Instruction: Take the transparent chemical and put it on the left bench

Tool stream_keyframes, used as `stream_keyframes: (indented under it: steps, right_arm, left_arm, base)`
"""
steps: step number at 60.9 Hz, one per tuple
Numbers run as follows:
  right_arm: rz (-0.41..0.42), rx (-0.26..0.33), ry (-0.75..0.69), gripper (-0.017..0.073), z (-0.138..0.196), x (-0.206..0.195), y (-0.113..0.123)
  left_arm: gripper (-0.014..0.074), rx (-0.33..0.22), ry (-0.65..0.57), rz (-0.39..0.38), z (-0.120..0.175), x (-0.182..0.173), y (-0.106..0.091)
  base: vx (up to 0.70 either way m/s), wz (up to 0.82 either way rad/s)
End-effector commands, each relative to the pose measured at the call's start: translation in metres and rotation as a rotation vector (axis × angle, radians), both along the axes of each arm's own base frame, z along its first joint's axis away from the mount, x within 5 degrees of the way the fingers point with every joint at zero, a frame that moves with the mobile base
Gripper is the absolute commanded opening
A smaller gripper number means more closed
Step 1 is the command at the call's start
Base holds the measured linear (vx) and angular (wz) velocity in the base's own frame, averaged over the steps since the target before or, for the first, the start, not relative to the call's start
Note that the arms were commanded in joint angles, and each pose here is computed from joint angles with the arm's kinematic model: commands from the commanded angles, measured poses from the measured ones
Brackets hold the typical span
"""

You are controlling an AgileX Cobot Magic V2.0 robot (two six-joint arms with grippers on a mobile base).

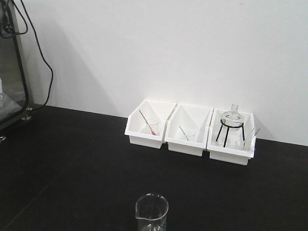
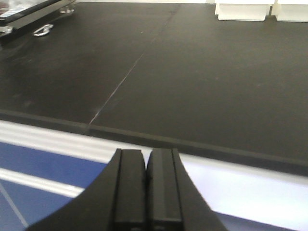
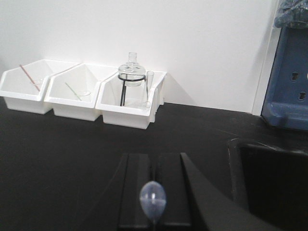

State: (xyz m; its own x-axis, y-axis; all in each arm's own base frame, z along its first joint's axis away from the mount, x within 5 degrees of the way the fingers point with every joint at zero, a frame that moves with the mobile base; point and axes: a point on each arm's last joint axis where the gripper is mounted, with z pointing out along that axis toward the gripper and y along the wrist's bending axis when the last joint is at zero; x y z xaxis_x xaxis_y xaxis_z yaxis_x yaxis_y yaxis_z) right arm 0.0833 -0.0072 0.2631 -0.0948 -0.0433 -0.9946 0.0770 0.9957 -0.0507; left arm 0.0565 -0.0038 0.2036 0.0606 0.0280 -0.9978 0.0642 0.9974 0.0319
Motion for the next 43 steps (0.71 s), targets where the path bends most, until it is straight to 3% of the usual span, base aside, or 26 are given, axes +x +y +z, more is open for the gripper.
stream_keyframes:
  steps: [1,43]
  right_arm:
    - [0.024,-0.019,-0.090,0.0031,0.0159,0.0009,0.0021]
    - [0.027,-0.019,-0.096,0.0031,0.0164,0.0009,0.0024]
  left_arm:
    - [-0.0003,-0.014,-0.081,-0.001,0.0027,-0.0015,0.0002]
    - [-0.0003,-0.014,-0.081,-0.001,0.0027,-0.0015,0.0002]
  base:
    - [0.25,-0.12]
    - [0.11,-0.05]
